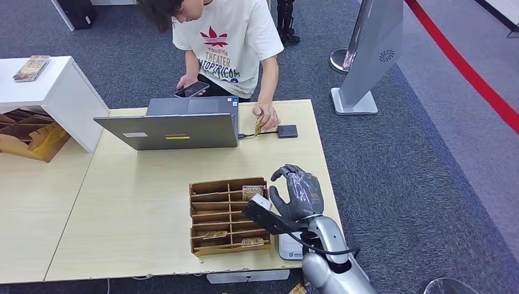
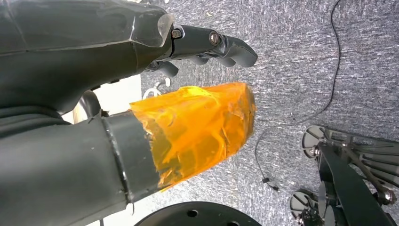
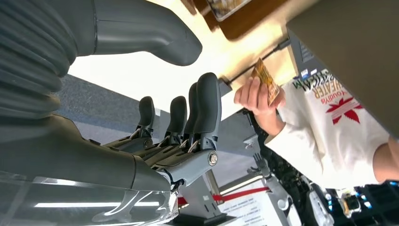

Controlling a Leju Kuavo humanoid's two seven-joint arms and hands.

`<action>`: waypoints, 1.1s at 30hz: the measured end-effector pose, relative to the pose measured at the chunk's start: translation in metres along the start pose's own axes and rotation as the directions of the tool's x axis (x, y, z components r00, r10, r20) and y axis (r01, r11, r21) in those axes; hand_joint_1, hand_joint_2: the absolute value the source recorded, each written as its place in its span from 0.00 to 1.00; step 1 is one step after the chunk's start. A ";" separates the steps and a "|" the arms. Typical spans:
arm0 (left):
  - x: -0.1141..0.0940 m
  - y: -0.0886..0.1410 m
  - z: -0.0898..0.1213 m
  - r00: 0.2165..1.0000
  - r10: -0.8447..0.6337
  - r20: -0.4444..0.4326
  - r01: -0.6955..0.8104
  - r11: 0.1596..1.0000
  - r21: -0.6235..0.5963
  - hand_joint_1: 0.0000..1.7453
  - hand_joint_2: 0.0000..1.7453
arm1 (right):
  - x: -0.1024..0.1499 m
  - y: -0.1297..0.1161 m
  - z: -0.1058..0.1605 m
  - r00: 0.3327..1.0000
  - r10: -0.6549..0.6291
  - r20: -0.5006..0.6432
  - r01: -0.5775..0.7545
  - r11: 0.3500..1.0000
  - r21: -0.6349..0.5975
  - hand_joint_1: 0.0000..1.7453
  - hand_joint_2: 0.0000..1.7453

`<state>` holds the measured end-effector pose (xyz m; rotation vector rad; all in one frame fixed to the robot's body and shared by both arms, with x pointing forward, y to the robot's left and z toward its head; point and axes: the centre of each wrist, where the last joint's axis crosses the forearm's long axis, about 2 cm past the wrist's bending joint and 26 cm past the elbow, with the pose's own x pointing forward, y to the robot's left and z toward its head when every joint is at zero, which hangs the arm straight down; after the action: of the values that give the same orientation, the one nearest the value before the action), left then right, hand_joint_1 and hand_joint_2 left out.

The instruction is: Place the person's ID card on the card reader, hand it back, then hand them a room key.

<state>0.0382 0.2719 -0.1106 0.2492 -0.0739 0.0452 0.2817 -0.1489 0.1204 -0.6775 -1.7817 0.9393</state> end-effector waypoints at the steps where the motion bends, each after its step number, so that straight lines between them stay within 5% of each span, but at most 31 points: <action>1: 0.000 0.000 0.000 1.000 0.002 0.000 -0.002 1.000 0.000 0.00 0.00 | 0.000 -0.001 0.000 1.000 -0.005 0.001 0.005 1.000 -0.007 0.59 1.00; 11: -0.001 -0.001 0.000 1.000 0.024 -0.004 -0.024 1.000 -0.003 0.00 0.00 | 0.011 -0.016 0.006 0.995 -0.087 0.051 0.090 0.993 -0.070 0.57 1.00; 17: -0.001 -0.001 0.000 0.999 0.038 -0.005 -0.038 0.999 -0.003 0.00 0.00 | 0.014 -0.021 0.009 0.987 -0.129 0.091 0.135 0.989 -0.063 0.46 1.00; 33: -0.004 0.000 0.000 0.994 0.105 -0.021 -0.105 0.994 0.000 0.00 0.00 | 0.044 -0.004 0.030 0.924 -0.253 0.285 0.192 0.955 0.227 0.43 1.00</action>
<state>0.0338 0.2719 -0.1111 0.2432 -0.0663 0.1527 0.2374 -0.1260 0.1388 -0.1995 -1.9594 1.0898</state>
